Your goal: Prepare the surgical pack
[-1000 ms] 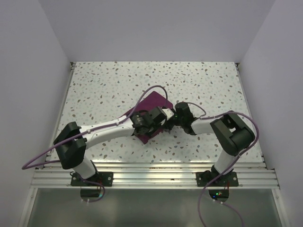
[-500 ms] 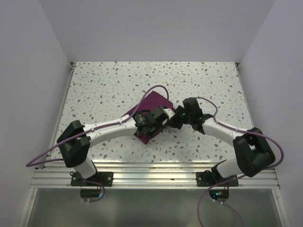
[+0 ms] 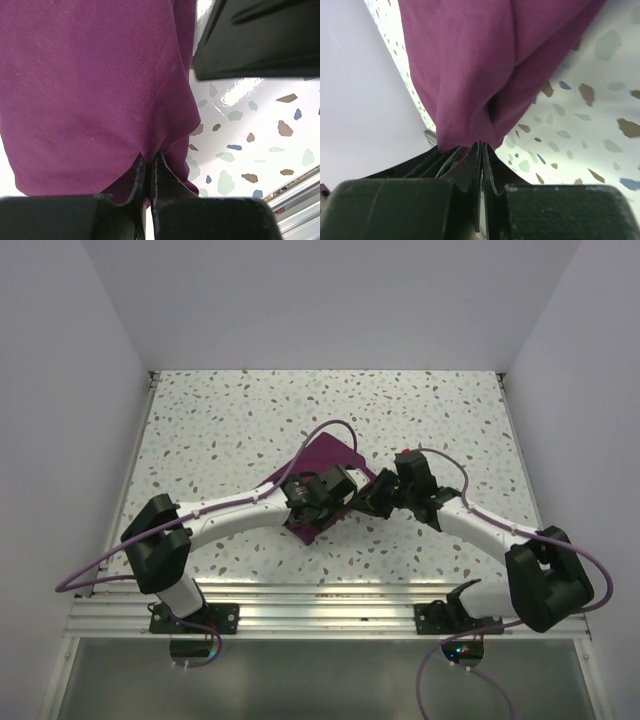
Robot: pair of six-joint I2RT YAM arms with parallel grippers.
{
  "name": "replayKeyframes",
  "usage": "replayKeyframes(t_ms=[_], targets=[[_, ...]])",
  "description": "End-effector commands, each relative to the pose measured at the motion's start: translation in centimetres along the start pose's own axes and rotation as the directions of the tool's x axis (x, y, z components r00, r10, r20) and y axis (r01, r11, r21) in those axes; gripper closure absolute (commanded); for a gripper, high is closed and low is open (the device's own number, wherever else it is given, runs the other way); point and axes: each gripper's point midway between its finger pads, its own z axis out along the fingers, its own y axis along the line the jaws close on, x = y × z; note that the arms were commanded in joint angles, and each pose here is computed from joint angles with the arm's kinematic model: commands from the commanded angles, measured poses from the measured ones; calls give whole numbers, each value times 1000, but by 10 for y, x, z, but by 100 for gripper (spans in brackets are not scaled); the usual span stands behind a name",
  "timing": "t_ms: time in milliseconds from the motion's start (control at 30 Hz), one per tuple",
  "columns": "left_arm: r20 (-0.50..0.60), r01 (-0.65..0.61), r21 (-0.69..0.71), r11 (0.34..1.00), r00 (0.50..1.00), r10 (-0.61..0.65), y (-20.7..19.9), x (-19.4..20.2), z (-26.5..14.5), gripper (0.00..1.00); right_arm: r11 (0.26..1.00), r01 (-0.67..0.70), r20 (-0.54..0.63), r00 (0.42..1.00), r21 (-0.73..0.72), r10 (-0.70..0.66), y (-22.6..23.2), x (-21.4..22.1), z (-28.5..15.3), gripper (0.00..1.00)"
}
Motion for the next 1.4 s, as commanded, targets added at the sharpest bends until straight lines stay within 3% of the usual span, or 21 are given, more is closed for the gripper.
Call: replayKeyframes(t_ms=[0, 500, 900, 1367], targets=[[76, 15, -10, 1000, 997, -14, 1, -28, -7, 100, 994, 21, -18, 1000, -103, -23, 26, 2, 10, 97], [102, 23, 23, 999, 994, -26, -3, -40, -14, 100, 991, -56, -78, 996, -125, 47, 19, 16, 51, 100], [98, 28, 52, 998, 995, -33, -9, -39, -11, 100, 994, -31, -46, 999, -103, 26, 17, 7, 79, 100], [68, 26, 26, 999, 997, -28, -7, -29, -2, 100, 999, 49, -32, 998, 23, -49, 3, 16, 18, 100]])
